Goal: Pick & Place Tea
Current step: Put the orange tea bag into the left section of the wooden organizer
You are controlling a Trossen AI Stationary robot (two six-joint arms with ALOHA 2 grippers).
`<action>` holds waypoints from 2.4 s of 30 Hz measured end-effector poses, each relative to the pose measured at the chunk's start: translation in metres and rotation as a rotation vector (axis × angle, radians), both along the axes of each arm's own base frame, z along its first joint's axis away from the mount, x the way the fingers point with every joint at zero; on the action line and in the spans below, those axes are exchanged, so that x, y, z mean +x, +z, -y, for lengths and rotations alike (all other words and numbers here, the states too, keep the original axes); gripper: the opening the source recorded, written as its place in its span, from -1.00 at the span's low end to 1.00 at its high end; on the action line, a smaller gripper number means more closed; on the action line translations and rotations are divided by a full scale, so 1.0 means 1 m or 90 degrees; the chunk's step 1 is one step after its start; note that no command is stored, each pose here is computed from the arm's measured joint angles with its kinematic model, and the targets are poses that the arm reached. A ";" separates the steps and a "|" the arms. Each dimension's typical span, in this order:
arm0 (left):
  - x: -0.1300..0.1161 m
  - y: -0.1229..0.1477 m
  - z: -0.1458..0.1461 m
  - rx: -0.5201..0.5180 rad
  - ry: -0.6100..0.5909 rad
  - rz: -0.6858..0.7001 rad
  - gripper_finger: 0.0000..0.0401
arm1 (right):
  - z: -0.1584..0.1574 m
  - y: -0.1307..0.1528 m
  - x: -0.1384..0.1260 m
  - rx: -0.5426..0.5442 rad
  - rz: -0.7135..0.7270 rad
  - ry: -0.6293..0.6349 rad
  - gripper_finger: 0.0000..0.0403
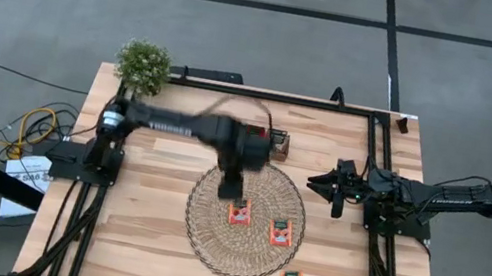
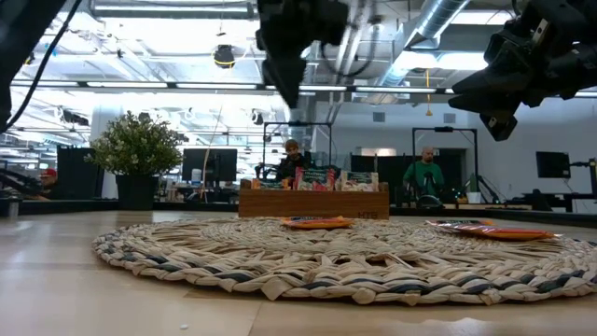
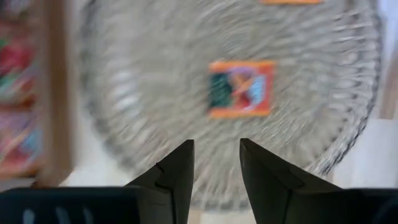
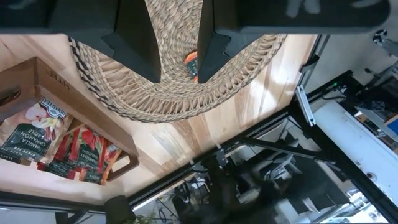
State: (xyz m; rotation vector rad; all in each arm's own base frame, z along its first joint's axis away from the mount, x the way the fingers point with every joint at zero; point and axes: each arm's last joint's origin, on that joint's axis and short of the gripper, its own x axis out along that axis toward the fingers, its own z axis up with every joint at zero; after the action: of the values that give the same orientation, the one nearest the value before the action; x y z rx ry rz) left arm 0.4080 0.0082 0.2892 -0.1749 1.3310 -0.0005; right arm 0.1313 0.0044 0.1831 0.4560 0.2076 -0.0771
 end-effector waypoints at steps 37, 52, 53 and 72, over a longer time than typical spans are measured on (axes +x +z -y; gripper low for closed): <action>0.013 -0.098 0.041 0.052 0.105 0.118 -0.40 | 0.000 -0.001 0.000 -0.006 -0.005 0.000 -0.52; 0.016 -0.125 0.042 0.048 0.118 0.062 -0.40 | 0.000 -0.002 -0.001 -0.041 -0.016 0.007 -0.52; 0.016 -0.125 0.042 0.049 0.118 0.061 -0.40 | 0.000 -0.002 -0.001 -0.041 -0.016 0.007 -0.52; 0.015 -0.138 0.044 0.025 0.123 0.019 -0.58 | 0.000 -0.002 -0.001 -0.041 -0.016 0.007 -0.52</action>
State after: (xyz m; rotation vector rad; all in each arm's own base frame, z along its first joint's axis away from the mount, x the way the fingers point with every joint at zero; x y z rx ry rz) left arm 0.4230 -0.0356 0.1511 -0.2679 1.2784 0.1859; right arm 0.1308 0.0042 0.1809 0.3900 0.2317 -0.0783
